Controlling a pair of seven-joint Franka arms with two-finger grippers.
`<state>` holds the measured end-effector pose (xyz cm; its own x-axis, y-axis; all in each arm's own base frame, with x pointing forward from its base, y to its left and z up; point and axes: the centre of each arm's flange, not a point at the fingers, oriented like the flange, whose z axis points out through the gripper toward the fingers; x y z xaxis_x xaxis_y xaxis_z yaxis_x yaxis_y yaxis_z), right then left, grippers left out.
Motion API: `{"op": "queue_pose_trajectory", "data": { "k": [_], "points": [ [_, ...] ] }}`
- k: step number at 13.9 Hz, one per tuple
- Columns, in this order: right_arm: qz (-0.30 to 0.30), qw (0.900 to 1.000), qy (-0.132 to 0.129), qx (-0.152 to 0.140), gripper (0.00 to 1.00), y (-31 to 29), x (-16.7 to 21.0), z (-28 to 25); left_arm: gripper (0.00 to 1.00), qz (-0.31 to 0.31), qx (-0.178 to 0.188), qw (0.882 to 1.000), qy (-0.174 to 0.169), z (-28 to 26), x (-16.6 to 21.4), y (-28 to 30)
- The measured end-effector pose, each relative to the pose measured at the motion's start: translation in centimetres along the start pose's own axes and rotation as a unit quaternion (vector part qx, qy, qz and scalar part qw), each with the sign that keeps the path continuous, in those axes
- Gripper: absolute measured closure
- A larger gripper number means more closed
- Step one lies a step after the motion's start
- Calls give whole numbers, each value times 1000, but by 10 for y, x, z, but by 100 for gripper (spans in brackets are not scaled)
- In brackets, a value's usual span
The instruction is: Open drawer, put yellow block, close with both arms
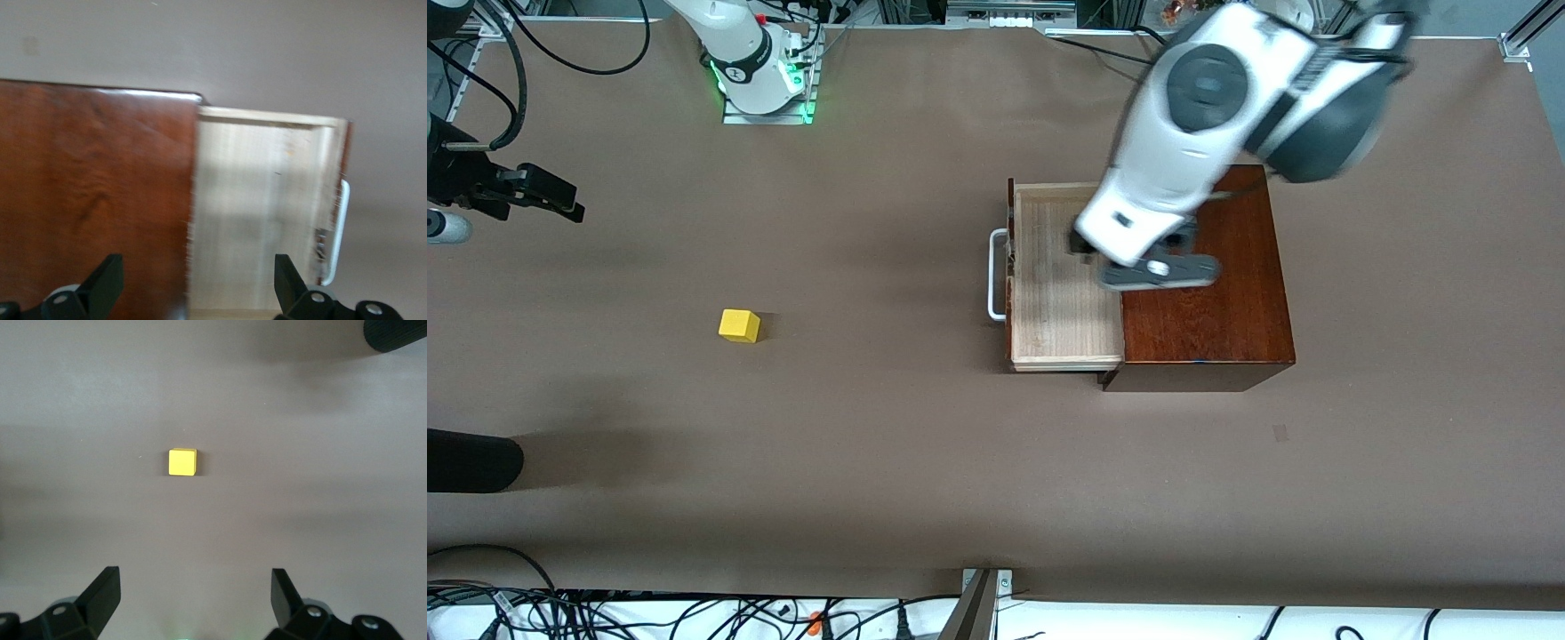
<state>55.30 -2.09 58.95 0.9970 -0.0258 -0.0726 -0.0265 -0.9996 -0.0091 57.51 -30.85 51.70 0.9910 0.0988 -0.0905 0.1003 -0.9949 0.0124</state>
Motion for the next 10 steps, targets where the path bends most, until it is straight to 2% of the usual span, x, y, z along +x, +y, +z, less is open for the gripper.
{"op": "queue_pose_trajectory", "data": {
  "k": [3,5,7,10],
  "points": [
    [-2,1000,-12,0,0,-3,5,12,0,19,-9,1000,-17,-22,19,-64],
    [-10,999,-38,-1,0,-16,16,40,0,43,-18,999,-28,-40,26,-112],
    [2,998,-67,-5,0,-31,34,87,0,59,-19,998,-26,-61,26,-165],
    [5,998,-67,-8,0,-50,63,167,0,83,-20,996,-14,-84,14,-230]
  ]
}}
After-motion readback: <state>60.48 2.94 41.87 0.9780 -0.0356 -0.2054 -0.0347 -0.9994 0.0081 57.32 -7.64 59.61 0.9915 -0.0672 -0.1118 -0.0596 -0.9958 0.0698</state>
